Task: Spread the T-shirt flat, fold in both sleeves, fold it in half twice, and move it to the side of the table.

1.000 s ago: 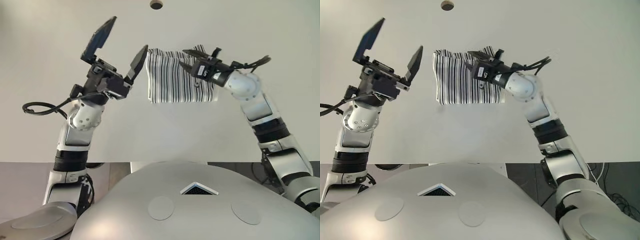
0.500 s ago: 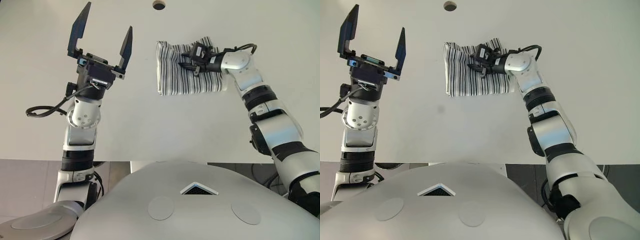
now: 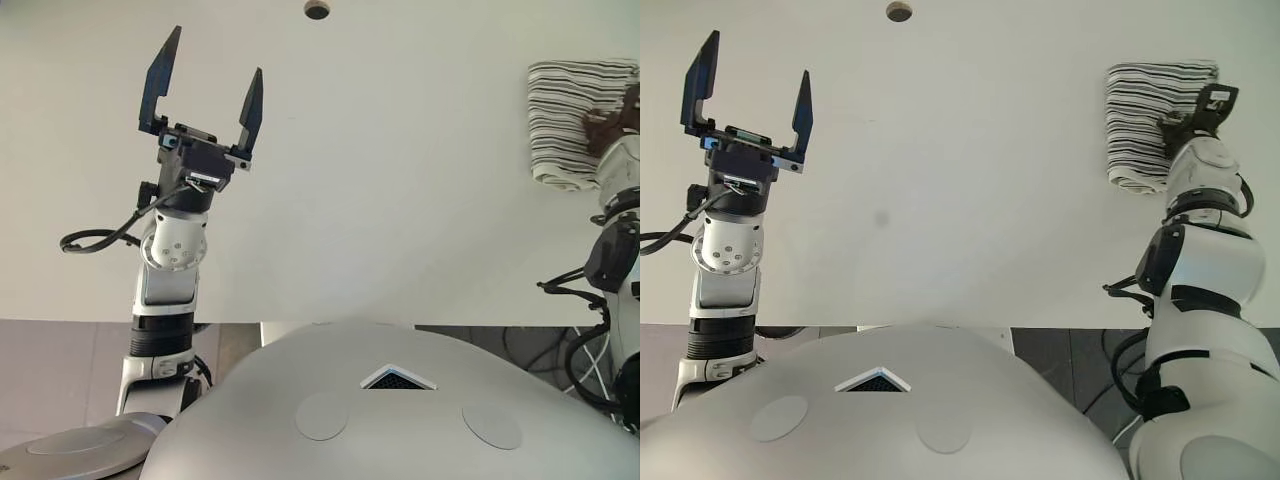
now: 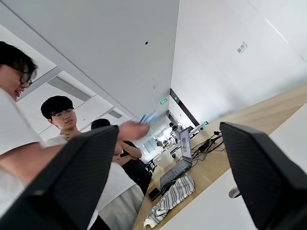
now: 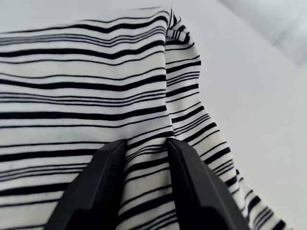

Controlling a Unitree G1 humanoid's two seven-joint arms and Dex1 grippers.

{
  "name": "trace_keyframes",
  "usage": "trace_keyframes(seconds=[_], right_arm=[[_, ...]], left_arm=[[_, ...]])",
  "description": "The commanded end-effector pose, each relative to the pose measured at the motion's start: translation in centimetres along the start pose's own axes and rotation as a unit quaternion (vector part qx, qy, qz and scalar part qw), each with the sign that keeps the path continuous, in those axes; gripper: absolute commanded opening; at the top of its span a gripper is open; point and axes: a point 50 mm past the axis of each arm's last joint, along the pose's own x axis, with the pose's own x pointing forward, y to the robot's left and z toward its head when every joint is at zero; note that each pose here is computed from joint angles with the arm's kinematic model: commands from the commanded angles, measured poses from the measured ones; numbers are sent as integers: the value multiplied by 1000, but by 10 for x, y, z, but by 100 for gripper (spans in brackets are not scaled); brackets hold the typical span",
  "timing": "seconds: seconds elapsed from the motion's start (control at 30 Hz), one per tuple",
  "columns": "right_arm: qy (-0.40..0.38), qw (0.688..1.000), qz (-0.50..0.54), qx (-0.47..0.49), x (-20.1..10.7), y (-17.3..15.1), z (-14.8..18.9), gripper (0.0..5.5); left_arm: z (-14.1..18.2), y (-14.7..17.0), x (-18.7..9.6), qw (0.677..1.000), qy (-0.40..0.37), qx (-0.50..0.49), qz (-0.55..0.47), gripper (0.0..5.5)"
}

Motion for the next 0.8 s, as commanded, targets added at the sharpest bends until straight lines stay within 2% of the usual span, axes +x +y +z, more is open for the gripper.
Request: trace_keyframes(seconds=[0.03,0.13,0.2,0.23,0.3,0.33,0.4,0.47,0.57,0.67,0.8], right_arm=[[20,999,-33,-25,-2,-6,-13,159],[-48,998,-42,-30,0,-5,15,159],[-159,985,-63,-6,-5,-10,58,159],[-238,969,-71,11,-11,-11,85,159],[-423,904,-46,43,-38,4,133,159],[-499,864,-14,61,-58,21,143,159],[-580,805,90,89,-111,79,131,159],[-588,780,181,115,-150,126,101,159],[-522,803,260,118,-161,172,52,159],[-476,819,298,117,-161,186,24,159],[-498,804,308,100,-177,193,15,159]], left_arm=[[-1,3,-4,1000,9,14,3,390],[-2,5,-2,1000,6,13,6,390],[-3,7,1,1000,6,10,19,390],[-4,9,4,999,7,8,35,390],[-7,18,11,995,20,-4,95,390],[-8,21,15,992,25,-3,122,390],[-16,17,21,985,48,-26,165,390],[-23,5,28,981,56,-57,178,390],[-22,-16,33,980,20,-113,161,390],[-20,-34,36,981,3,-132,144,390],[-17,-55,38,982,-10,-142,126,390]])
